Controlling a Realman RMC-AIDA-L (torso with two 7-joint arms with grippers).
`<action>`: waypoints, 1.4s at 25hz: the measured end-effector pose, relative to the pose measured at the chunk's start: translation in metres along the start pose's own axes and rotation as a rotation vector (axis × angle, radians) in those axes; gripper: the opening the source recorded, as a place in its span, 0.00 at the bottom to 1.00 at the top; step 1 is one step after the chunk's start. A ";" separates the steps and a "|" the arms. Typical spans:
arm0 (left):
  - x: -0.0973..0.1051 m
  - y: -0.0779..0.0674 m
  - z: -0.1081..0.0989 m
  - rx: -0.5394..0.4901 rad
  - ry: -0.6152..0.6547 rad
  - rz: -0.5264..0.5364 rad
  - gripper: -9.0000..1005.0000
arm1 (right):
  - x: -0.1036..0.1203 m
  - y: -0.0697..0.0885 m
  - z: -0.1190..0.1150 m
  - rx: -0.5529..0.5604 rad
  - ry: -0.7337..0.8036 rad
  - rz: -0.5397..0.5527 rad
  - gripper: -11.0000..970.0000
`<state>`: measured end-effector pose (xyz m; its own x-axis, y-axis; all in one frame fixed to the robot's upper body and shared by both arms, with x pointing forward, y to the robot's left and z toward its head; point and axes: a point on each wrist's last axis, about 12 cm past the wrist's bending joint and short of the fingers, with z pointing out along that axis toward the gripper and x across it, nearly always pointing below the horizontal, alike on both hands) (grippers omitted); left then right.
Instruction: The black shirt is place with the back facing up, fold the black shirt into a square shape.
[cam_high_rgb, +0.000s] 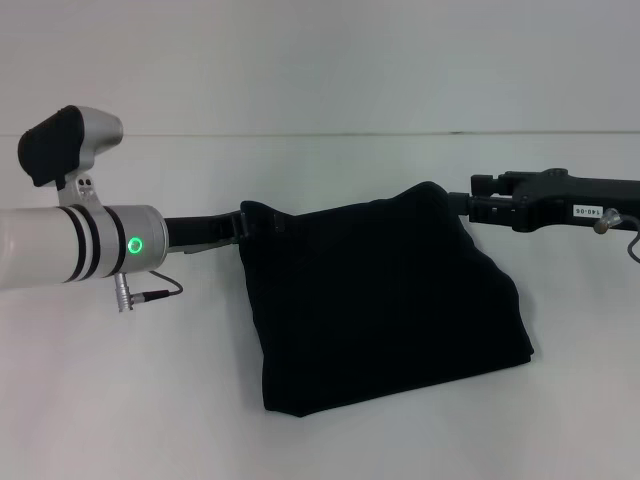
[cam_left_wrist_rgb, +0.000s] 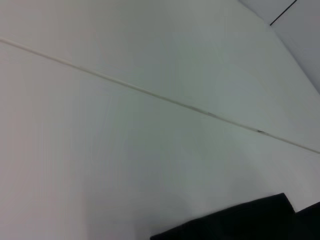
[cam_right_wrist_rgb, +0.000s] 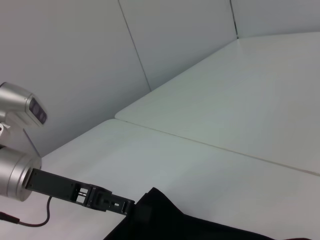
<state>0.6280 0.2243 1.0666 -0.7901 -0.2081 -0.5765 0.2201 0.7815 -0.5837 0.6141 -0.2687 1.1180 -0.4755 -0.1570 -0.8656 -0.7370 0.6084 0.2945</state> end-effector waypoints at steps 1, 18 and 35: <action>0.000 0.000 0.000 0.002 -0.004 0.003 0.84 | 0.000 0.000 0.000 0.000 0.000 0.000 0.62; -0.008 -0.002 -0.003 0.027 -0.029 0.029 0.17 | 0.011 0.000 0.003 0.027 -0.005 0.013 0.62; -0.034 -0.006 -0.014 0.056 -0.032 0.096 0.07 | 0.017 0.003 0.013 0.032 0.032 0.013 0.61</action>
<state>0.6456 0.2348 1.0976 -0.7451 -0.1533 -0.6491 0.3266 0.7648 -0.5554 0.6104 -0.2594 1.0984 -0.5004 -0.1738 -0.8481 -0.7155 0.6346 0.2921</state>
